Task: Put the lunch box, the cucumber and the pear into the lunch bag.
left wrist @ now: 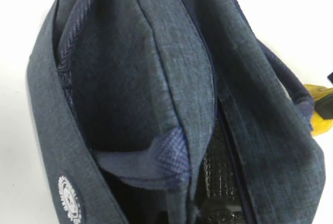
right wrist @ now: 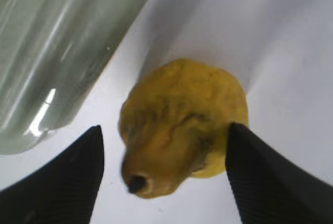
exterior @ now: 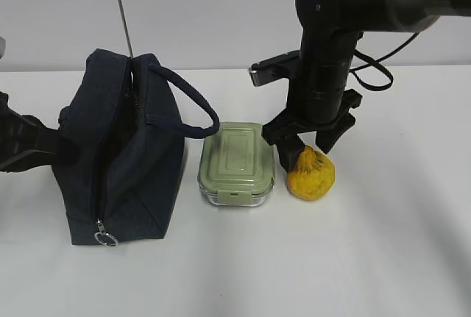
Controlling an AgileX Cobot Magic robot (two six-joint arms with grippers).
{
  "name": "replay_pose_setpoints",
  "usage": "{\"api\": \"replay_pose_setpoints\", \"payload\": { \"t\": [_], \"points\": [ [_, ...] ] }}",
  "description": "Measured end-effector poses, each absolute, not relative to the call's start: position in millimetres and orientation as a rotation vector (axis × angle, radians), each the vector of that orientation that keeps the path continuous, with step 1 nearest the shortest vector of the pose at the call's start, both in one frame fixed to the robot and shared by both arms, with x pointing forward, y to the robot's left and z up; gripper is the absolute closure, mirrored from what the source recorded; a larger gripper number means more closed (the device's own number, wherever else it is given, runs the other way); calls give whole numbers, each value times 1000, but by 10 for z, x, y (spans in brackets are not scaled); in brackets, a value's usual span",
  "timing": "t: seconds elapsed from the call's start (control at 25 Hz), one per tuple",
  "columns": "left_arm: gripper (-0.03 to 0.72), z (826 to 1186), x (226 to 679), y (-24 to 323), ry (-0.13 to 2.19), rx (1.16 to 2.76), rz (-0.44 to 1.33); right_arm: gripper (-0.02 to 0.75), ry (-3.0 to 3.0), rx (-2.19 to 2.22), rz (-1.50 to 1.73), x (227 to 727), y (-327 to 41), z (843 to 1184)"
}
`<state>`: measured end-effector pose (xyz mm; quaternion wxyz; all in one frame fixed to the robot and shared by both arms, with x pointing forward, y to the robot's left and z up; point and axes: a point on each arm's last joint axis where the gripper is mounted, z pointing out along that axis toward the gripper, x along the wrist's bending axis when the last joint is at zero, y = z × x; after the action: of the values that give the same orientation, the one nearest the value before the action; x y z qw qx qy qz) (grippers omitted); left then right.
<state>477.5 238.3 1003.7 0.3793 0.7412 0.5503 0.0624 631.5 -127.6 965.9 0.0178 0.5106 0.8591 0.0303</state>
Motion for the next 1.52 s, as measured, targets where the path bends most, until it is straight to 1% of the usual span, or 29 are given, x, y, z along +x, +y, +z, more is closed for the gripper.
{"api": "replay_pose_setpoints", "payload": {
  "t": [0.04,0.08,0.2,0.24,0.28,0.32,0.4,0.48,0.56,0.64,0.8,0.92,1.04,1.16,1.36,1.44,1.52],
  "points": [
    [704,10037,4775,2383,1406,1893,159,178,2682,1591,67,6311,-1278,9617],
    [704,10037,4775,2383,1406,1893,159,218,2689,1590,37,6307,-1286,9586],
    [704,10037,4775,2383,1406,1893,159,427,2690,1576,-7,6301,-1311,9593],
    [704,10037,4775,2383,1406,1893,159,483,2690,1575,-10,6296,-1314,9602],
    [704,10037,4775,2383,1406,1893,159,516,2691,1570,-14,6295,-1318,9610],
    [704,10037,4775,2383,1406,1893,159,528,2689,1568,-13,6294,-1320,9621],
    [704,10037,4775,2383,1406,1893,159,536,2681,1567,14,6281,-1321,9696],
    [704,10036,4773,2382,1405,1894,157,538,2665,1562,66,6252,-1327,9852],
    [704,10036,4773,2382,1405,1894,157,538,2626,1529,165,6224,-1308,10141],
    [704,10036,4773,2382,1405,1894,157,538,2583,1472,319,6170,-1227,10503],
    [704,10036,4773,2383,1404,1896,158,538,2597,1269,710,6014,-849,11072],
    [704,10035,4771,2382,1403,1898,156,538,2644,1075,1011,5895,-502,11263],
    [704,10036,4770,2381,1402,1899,154,538,2707,927,1214,5816,-230,11248],
    [704,10035,4767,2378,1400,1901,148,538,2779,896,1225,5838,-57,11022],
    [704,10034,4764,2377,1398,1905,146,538,2915,947,1063,5965,43,10490],
    [704,10034,4763,2377,1398,1906,144,538,2928,967,946,6002,14,10361],
    [704,10033,4761,2375,1397,1907,141,532,2927,980,869,6018,-17,10309]
  ]
}}
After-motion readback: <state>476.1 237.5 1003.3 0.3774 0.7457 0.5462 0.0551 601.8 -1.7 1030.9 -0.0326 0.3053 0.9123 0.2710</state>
